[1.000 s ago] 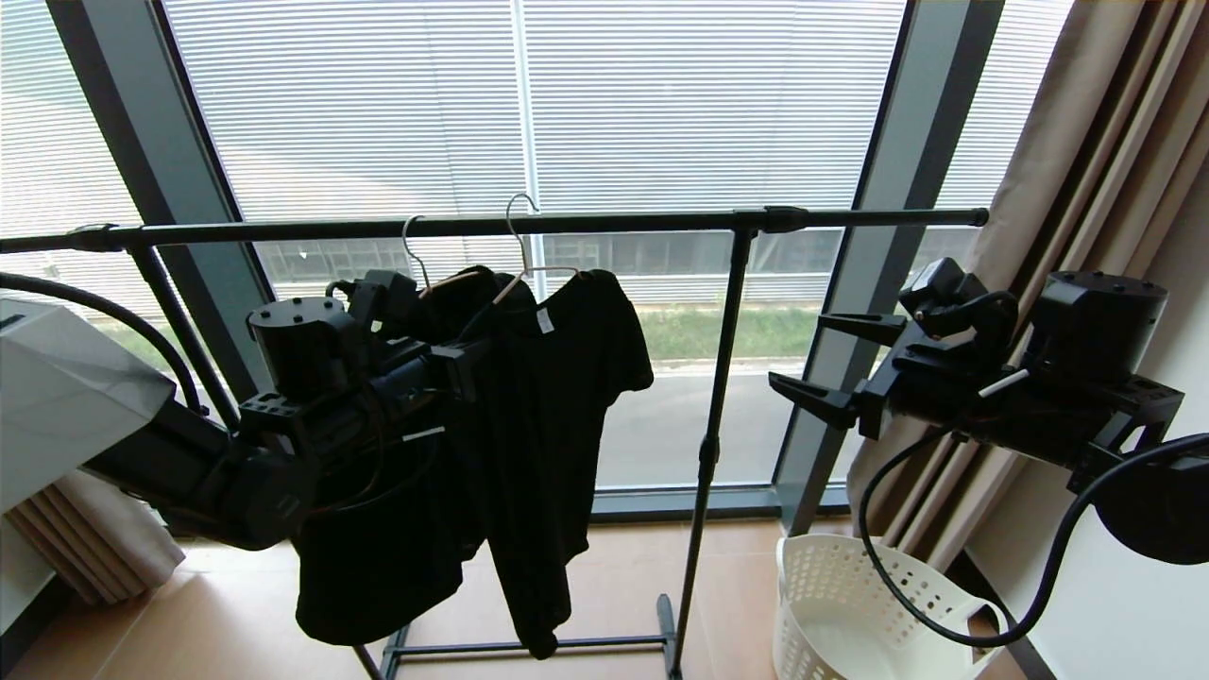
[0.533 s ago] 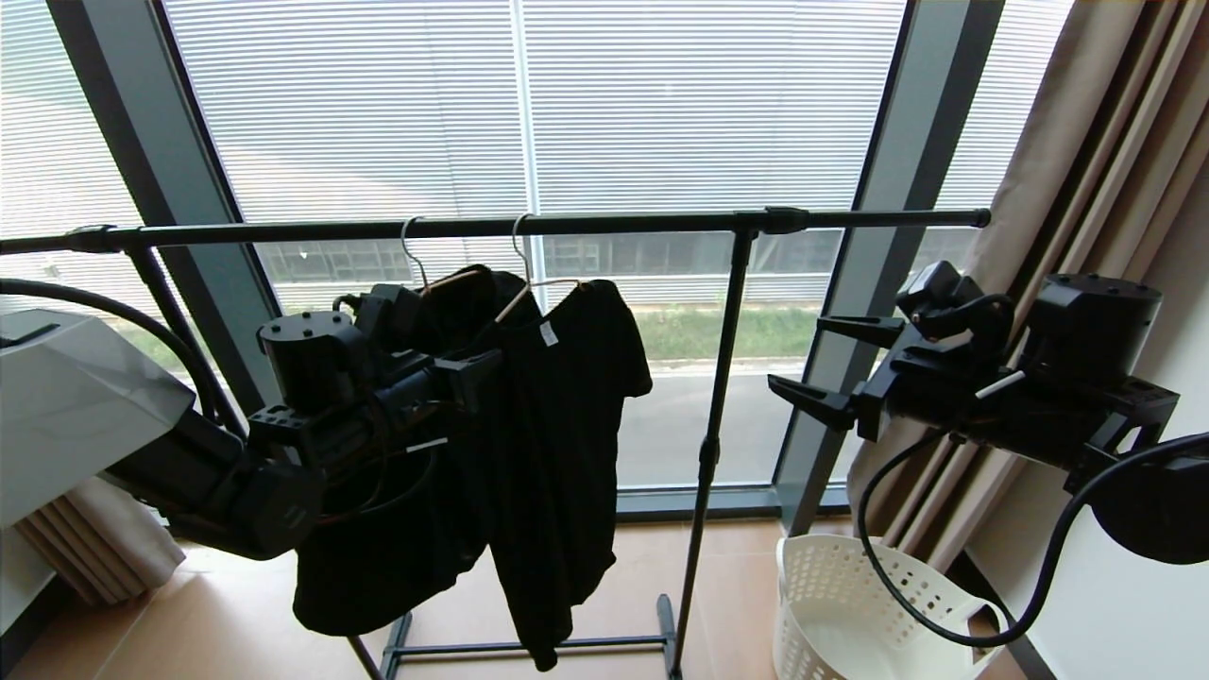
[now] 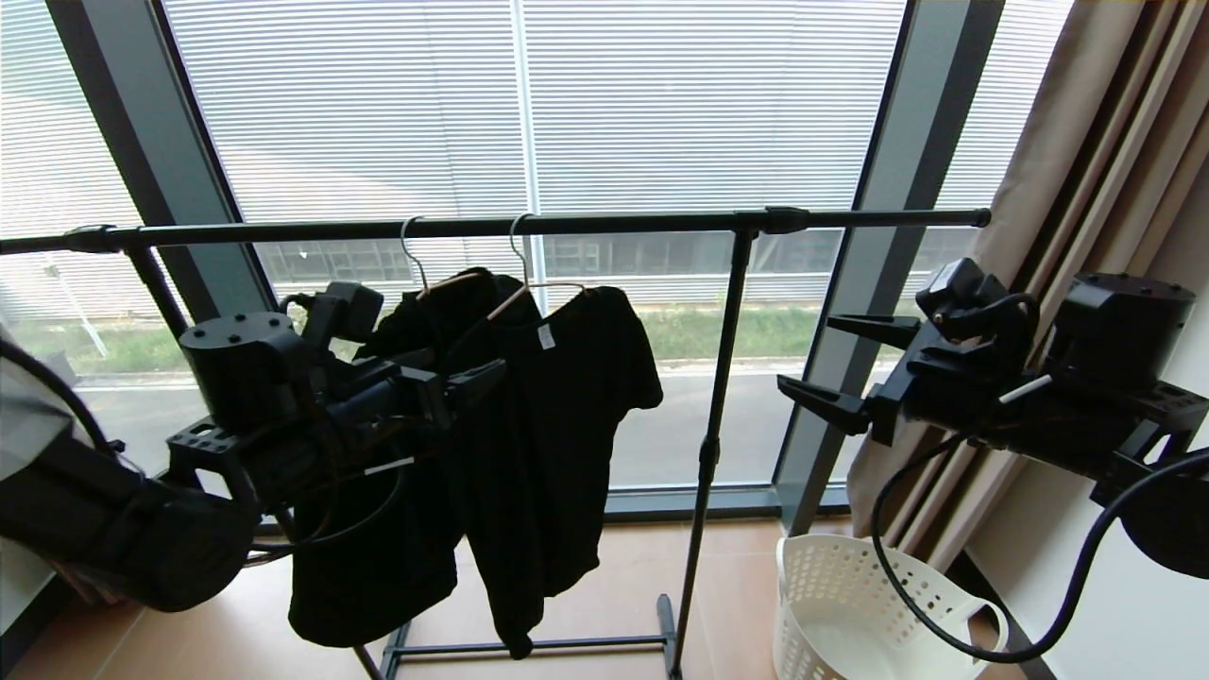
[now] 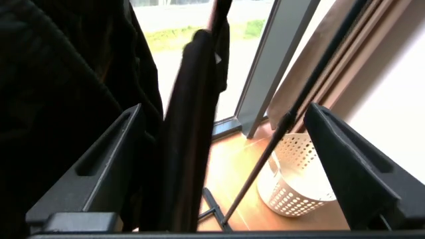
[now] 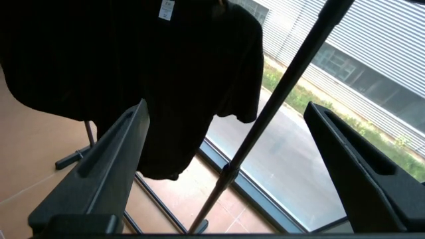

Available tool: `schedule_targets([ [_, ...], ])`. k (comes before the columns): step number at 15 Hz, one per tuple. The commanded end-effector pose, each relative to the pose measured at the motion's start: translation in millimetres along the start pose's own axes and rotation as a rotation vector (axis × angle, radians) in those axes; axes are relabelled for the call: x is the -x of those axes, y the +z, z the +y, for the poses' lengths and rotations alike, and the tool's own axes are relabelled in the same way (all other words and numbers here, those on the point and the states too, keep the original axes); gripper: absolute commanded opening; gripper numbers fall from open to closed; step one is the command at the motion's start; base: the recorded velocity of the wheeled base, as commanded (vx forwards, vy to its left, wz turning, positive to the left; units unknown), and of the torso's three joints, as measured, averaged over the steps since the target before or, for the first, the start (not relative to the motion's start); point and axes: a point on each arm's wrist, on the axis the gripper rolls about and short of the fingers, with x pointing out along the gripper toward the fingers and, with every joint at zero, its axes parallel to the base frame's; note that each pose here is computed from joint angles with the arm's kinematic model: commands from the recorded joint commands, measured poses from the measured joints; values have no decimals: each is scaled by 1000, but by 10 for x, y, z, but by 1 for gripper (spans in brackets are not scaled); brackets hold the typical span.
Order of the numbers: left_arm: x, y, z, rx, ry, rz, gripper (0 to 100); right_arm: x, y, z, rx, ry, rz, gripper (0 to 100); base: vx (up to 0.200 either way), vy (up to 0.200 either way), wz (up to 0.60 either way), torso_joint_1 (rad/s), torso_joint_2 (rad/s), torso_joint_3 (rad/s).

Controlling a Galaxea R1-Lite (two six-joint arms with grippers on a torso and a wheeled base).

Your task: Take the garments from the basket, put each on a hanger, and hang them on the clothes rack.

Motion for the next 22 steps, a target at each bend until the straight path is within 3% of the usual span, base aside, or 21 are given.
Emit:
schedule_targets([
  [1, 554, 161, -155, -39, 1, -41, 100, 316, 216, 127, 33, -16, -58, 100, 0, 0, 0, 0, 0, 0],
  [2, 594, 157, -166, -45, 1, -40, 100, 351, 235, 143, 36, -17, -63, 100, 0, 0, 0, 0, 0, 0],
  [3, 864, 110, -234, -102, 5, -29, 100, 585, 268, 275, 43, -33, -73, 100, 0, 0, 0, 0, 0, 0],
  [7, 1395, -79, -356, -191, 14, 5, 100, 1045, 107, 623, 30, -171, -15, 100, 0, 0, 0, 0, 0, 0],
  [9, 1634, -215, -405, -185, 20, 52, 100, 1289, 3, 775, 24, -209, 8, 100, 0, 0, 0, 0, 0, 0],
  [12, 1919, -369, -466, -169, 28, 81, 100, 1609, -279, 1015, -20, -230, 130, 100, 0, 0, 0, 0, 0, 0],
  [14, 2142, -426, -494, -123, 69, 123, 100, 1813, -489, 1184, -50, -211, 206, 100, 0, 0, 0, 0, 0, 0],
  [18, 2507, -559, -601, -115, 77, 151, 100, 2091, -677, 1381, -72, -215, 263, 100, 0, 0, 0, 0, 0, 0],
  [22, 2876, -831, -679, -99, 190, 189, 100, 2392, -888, 1599, -83, -233, 311, 100, 0, 0, 0, 0, 0, 0],
])
